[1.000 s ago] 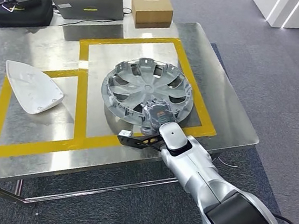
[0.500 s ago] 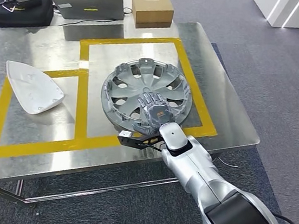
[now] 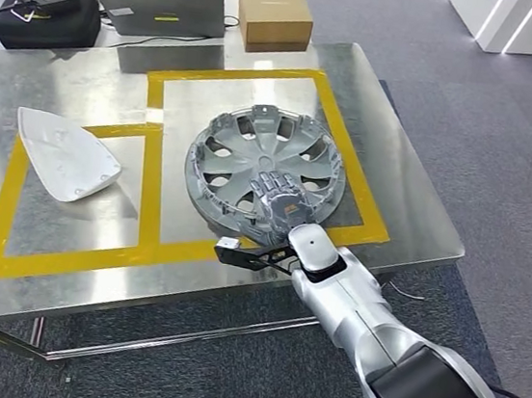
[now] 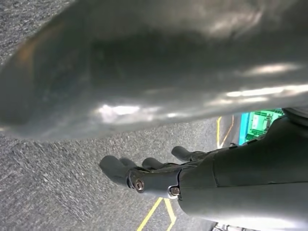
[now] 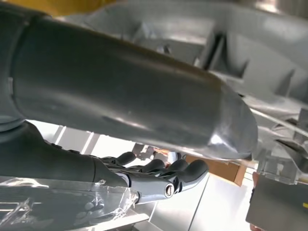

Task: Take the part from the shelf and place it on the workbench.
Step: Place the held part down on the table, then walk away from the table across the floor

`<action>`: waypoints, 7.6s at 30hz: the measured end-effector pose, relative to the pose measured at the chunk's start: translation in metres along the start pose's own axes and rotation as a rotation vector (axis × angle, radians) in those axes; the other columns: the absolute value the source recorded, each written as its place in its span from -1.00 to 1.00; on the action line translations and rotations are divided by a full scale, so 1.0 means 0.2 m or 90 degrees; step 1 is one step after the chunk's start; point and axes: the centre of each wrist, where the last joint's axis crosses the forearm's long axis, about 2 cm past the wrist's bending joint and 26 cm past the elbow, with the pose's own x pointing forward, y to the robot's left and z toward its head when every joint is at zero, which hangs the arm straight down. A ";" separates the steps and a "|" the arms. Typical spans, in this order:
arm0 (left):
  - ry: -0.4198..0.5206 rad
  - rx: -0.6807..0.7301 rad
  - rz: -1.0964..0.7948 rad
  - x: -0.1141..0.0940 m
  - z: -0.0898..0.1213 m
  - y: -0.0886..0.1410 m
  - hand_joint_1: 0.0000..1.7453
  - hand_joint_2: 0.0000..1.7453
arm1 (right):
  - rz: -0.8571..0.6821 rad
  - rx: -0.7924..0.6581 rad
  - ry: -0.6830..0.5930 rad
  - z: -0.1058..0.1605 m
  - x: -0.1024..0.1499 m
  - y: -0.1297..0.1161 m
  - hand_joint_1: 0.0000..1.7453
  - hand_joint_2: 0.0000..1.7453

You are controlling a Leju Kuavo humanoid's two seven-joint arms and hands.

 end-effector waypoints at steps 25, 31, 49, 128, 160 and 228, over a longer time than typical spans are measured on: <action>-0.002 0.004 0.004 0.00 0.00 0.00 -1.00 -1.00 | -0.031 0.026 -0.013 0.06 0.05 0.10 -1.00 -1.00; -0.002 0.003 0.004 0.00 0.00 0.00 -1.00 -1.00 | -0.052 0.034 -0.025 0.08 0.07 0.15 -1.00 -1.00; -0.013 0.015 0.008 0.01 0.01 -0.01 -1.00 -1.00 | -0.342 0.107 0.021 0.50 0.29 0.63 -1.00 -1.00; -0.010 0.009 0.064 0.02 0.04 -0.05 -1.00 -1.00 | -0.667 0.418 0.722 1.76 0.39 1.34 -1.00 -1.00; 0.015 -0.024 0.068 0.02 0.04 -0.06 -1.00 -1.00 | -0.669 0.392 0.659 1.76 0.43 1.33 -1.00 -1.00; -0.014 -0.015 0.035 0.00 0.04 -0.07 -1.00 -1.00 | -0.718 0.342 0.700 1.78 0.41 1.34 -1.00 -1.00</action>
